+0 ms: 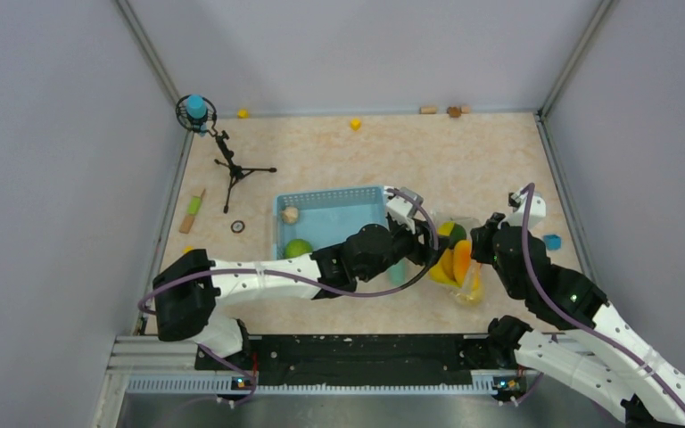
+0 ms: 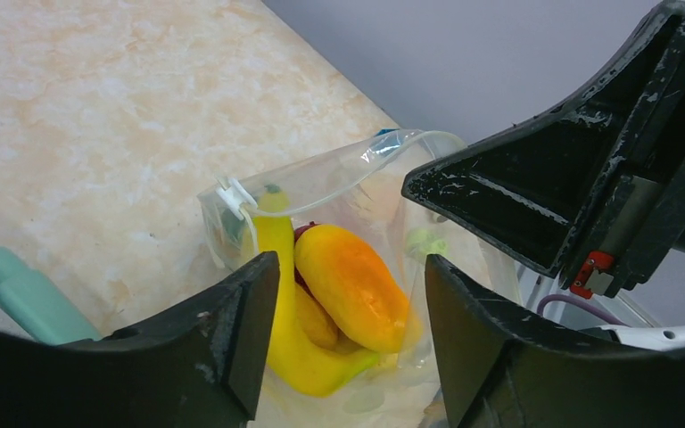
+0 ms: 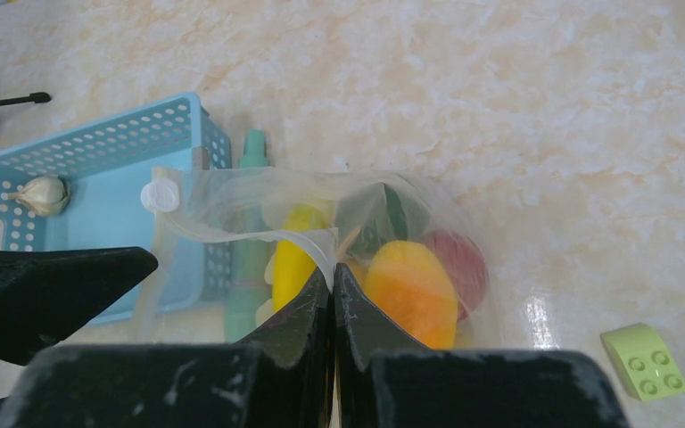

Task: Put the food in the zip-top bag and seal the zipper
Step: Place the fake fruit in the zipper food storage bag.

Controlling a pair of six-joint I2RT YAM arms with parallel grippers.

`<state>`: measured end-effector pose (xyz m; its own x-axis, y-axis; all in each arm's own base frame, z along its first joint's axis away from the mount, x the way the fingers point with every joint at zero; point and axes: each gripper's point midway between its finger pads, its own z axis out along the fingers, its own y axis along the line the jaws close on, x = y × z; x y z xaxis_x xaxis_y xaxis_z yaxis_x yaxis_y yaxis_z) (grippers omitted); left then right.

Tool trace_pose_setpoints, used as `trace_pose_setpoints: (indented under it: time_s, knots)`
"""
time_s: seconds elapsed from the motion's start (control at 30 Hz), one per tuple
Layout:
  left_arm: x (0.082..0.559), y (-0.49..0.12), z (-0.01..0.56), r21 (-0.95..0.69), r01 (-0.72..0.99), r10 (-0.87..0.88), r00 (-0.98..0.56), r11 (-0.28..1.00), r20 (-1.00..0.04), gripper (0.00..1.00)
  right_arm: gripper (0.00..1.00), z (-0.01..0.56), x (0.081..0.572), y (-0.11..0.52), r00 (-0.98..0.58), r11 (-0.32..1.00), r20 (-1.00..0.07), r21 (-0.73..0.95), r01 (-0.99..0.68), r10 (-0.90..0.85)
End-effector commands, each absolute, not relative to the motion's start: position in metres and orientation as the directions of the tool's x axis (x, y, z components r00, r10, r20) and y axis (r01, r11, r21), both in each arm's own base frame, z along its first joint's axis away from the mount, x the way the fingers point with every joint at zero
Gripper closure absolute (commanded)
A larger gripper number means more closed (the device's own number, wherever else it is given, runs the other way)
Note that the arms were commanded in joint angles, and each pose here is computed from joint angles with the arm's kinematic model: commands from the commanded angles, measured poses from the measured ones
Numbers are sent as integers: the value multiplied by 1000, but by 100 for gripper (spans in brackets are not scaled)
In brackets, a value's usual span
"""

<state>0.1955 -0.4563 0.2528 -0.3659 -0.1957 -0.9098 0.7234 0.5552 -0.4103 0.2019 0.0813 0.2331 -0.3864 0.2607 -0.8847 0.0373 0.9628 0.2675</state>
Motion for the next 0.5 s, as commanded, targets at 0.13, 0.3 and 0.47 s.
trace_pose_setpoints:
  time_s: [0.13,0.3,0.47]
  knots:
    - [193,-428,287,-417,713,-261,-325,563,-909,16,98,244,204,82,-348,955,-893,296,25,286]
    - [219,-381,284,-387,558,-276,-276,735,-921,4,98,244,204,81,-347,955,-893,294,27,285]
    - [245,-325,263,-347,327,-260,-280,879,-924,3,98,243,205,81,-347,956,-894,291,31,284]
